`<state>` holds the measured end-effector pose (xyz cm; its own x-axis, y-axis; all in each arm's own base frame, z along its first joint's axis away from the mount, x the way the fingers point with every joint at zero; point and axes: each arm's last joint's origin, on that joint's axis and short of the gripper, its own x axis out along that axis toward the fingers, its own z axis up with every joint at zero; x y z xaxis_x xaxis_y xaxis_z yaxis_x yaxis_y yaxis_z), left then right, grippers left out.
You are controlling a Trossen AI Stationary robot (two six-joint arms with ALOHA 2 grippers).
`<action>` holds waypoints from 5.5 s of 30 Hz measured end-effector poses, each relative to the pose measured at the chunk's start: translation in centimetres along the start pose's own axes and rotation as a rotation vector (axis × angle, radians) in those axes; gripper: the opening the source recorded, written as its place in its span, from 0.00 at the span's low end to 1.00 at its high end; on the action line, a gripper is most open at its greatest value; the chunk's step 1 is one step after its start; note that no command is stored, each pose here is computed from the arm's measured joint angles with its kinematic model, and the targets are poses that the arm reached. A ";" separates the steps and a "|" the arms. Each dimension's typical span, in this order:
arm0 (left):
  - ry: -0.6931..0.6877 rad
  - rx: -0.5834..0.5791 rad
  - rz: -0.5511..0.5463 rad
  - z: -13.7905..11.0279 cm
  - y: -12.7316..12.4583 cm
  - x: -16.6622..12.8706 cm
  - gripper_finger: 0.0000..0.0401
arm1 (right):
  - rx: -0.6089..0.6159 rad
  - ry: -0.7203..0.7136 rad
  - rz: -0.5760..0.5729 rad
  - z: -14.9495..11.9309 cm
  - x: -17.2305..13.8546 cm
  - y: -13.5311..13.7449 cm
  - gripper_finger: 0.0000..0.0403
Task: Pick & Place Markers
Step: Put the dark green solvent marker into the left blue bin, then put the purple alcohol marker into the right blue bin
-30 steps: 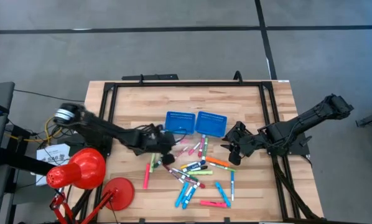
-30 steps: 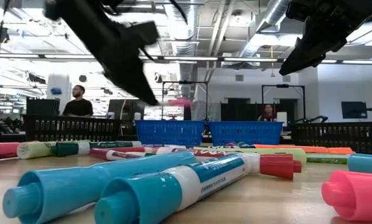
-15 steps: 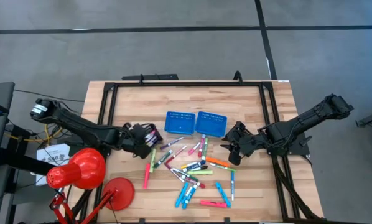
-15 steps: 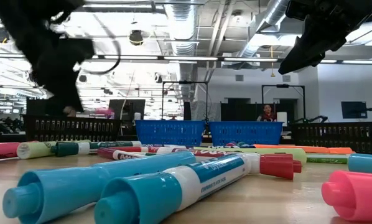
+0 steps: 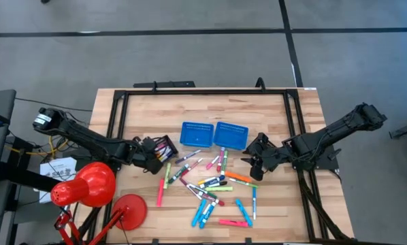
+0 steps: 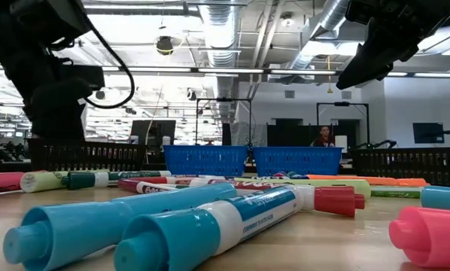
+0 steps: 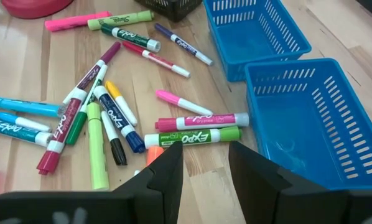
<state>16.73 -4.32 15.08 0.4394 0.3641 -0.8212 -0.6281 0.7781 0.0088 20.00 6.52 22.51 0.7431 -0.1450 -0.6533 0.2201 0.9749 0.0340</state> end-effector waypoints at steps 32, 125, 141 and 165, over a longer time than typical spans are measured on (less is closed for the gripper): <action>-0.290 0.301 -0.487 2.3 -9.7 0.7 0.23 | 0.009 -0.020 0.009 0.2 0.0 0.1 0.29; -0.307 0.390 -0.342 -1.5 -7.1 6.6 0.19 | -0.086 0.066 0.122 0.1 4.4 0.9 0.29; -0.633 0.515 -0.228 8.6 -8.3 4.1 0.19 | -0.082 0.050 0.127 0.2 4.4 0.9 0.29; -0.550 0.450 -0.337 12.4 -3.2 7.8 0.36 | -0.082 0.045 0.129 0.3 4.4 1.0 0.29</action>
<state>30.17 2.36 15.70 0.8885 0.1813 -0.4216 -0.1357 0.9814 0.1362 23.69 6.76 19.86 0.7322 -0.0117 -0.6810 0.0706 0.9958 0.0588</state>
